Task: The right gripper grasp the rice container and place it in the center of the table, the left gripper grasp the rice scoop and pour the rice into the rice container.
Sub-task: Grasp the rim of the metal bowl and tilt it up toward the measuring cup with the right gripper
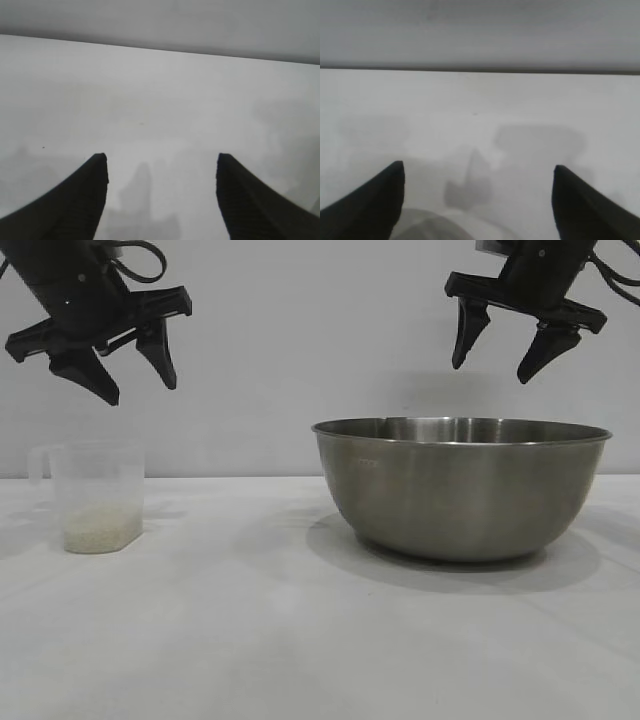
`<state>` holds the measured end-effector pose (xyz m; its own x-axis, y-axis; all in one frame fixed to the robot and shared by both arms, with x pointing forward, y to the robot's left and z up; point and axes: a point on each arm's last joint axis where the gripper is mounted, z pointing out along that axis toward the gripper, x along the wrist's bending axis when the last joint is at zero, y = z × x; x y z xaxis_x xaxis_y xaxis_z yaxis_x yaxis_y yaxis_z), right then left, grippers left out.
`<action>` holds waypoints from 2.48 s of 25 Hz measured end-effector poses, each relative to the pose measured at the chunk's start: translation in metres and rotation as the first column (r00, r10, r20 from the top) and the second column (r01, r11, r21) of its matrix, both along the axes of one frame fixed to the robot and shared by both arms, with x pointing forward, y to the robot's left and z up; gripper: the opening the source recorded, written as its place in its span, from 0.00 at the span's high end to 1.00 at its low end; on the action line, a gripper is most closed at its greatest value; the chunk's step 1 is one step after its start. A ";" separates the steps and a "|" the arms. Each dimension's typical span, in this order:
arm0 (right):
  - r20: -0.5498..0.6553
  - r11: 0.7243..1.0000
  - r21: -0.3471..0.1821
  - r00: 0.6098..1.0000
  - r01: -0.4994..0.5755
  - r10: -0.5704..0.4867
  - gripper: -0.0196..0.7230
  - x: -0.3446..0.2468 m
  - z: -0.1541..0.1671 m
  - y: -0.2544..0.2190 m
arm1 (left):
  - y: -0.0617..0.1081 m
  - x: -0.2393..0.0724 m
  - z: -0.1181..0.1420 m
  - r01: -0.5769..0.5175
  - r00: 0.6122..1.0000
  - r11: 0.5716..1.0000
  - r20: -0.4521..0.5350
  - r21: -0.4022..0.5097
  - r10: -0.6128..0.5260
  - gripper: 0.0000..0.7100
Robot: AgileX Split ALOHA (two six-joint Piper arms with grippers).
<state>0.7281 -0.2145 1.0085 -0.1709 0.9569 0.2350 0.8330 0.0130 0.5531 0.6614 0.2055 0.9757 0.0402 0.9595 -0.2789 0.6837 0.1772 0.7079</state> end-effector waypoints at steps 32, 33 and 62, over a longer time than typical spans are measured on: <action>-0.390 0.982 -0.094 0.914 -0.162 0.114 0.22 -0.037 -0.011 -0.006 | 0.000 0.000 0.000 0.000 1.000 1.000 0.000 0.000 0.000 0.35; -0.388 0.983 -0.085 0.915 -0.161 0.116 0.22 -0.037 -0.010 -0.005 | 0.000 0.000 0.000 0.000 1.000 1.000 0.000 0.000 0.000 0.35; -0.551 0.983 -0.056 0.826 -0.175 0.115 0.35 -0.075 -0.048 -0.008 | 0.000 0.000 0.000 0.000 1.000 1.000 0.000 0.000 0.000 0.35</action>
